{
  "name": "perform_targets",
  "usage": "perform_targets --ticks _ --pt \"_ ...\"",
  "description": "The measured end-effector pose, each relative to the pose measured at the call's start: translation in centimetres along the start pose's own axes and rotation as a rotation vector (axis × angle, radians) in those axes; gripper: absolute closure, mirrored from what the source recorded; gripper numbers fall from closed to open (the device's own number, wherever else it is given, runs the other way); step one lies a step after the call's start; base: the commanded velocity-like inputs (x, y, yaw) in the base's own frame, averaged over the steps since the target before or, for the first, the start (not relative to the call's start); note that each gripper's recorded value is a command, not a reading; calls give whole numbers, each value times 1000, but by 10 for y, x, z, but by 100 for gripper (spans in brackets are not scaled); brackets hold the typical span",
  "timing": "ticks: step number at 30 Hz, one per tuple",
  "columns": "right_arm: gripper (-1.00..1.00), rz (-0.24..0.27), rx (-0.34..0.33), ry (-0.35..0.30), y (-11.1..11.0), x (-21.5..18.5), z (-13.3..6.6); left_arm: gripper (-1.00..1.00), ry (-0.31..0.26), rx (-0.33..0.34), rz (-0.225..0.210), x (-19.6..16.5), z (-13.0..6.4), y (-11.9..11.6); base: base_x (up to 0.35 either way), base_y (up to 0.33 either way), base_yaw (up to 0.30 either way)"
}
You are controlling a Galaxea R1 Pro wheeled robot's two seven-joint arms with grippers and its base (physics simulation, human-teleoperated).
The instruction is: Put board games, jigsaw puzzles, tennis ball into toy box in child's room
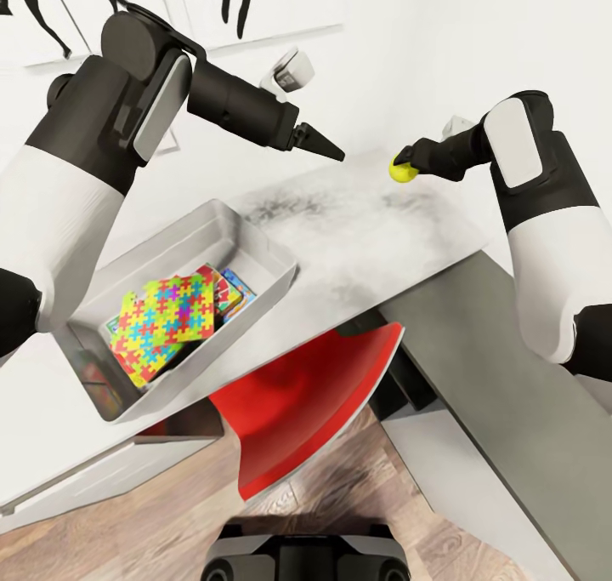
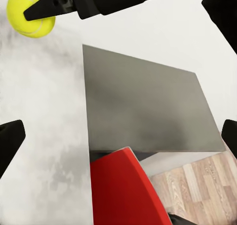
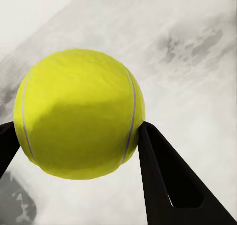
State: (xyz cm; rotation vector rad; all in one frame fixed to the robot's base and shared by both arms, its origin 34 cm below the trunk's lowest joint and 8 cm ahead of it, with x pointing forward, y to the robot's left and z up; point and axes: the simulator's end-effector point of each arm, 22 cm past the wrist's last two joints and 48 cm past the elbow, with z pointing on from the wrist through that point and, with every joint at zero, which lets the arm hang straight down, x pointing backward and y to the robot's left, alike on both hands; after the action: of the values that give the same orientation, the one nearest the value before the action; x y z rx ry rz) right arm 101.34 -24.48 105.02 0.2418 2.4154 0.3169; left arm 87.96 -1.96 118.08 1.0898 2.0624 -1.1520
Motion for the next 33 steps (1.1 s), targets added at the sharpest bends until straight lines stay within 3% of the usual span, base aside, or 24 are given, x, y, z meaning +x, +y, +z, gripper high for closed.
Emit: perform_targets --ticks 18,25,33 --pt "100 -3 -7 -30 6 -16 -22 -100 -9 -11 25 -14 -11 -15 0 0 0" --pt "100 -5 -11 -42 9 -22 -30 -100 -17 -18 57 -22 -19 -25 0 0 0" --pt "100 23 -69 -43 24 -26 -41 -100 -23 -30 70 -27 -28 -29 0 0 0"
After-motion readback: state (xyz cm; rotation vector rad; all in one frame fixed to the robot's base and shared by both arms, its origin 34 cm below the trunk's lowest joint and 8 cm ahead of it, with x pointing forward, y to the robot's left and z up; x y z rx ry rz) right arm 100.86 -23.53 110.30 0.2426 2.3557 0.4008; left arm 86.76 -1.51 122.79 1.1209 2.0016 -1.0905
